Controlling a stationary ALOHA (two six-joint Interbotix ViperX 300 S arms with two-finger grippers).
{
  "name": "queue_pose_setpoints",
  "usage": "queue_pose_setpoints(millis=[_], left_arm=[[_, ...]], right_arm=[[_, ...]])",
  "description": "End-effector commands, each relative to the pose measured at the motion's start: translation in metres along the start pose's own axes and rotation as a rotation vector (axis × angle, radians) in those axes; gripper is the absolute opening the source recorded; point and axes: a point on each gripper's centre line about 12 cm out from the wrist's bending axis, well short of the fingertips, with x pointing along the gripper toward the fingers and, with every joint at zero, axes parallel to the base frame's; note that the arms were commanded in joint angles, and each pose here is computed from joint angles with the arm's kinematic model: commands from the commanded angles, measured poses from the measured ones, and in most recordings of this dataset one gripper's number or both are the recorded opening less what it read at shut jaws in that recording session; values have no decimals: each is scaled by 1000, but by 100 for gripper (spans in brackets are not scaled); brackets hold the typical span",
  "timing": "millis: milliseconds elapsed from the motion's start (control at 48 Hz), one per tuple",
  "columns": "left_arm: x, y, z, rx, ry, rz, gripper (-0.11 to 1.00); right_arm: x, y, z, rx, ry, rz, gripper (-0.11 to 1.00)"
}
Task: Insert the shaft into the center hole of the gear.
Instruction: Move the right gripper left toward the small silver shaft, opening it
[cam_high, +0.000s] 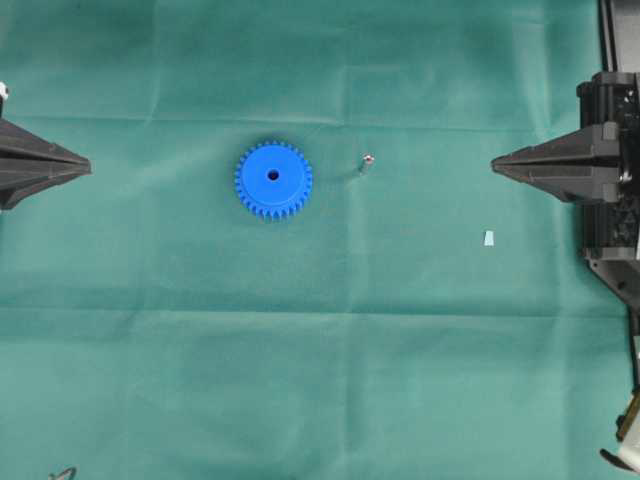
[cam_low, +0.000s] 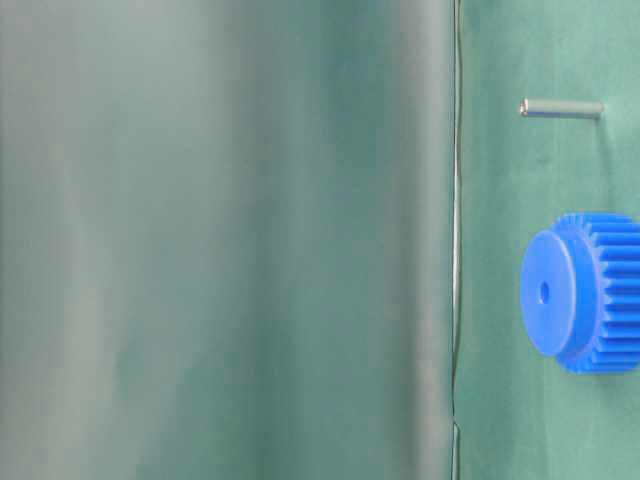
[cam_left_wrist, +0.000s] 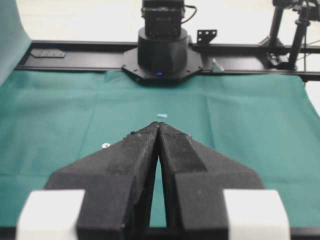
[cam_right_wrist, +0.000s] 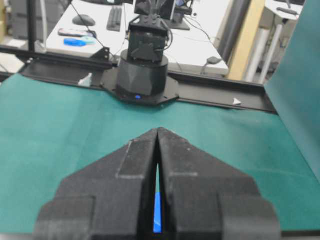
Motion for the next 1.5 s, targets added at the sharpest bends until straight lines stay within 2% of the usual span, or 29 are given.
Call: queue_pose_setpoints(millis=[0,250,354,687,770,978,1041,1186,1332,1478], left_arm=[[6,-1,11,12,-18,-6,0],[5,-1,12,10,-11,-6,0],[5,-1,13,10,-9,-5,0],[5,-1,13,10,-5,-5,0],[5,-1,12,10,0,-5,0],[5,-1,12,9,2,-5,0],[5,-1,12,9,0,-5,0],[5,-1,12,9,2,-5,0],[5,-1,12,9,6,-5,0],[5,-1,11,4,9,-5,0]], right_arm=[[2,0,0,-8,5,2,2],[6,0,1,23,81,-2,2],[11,-1,4,17,101,-5,2],[38,-20,-4,23,174,-88,4],[50,-25,-8,24,199,-104,18],[81,-38,-39,37,318,-141,79],[91,-43,-51,41,362,-151,92],[107,-52,-82,55,461,-174,87],[112,-64,-118,91,560,-217,87],[114,-70,-141,115,606,-242,86]])
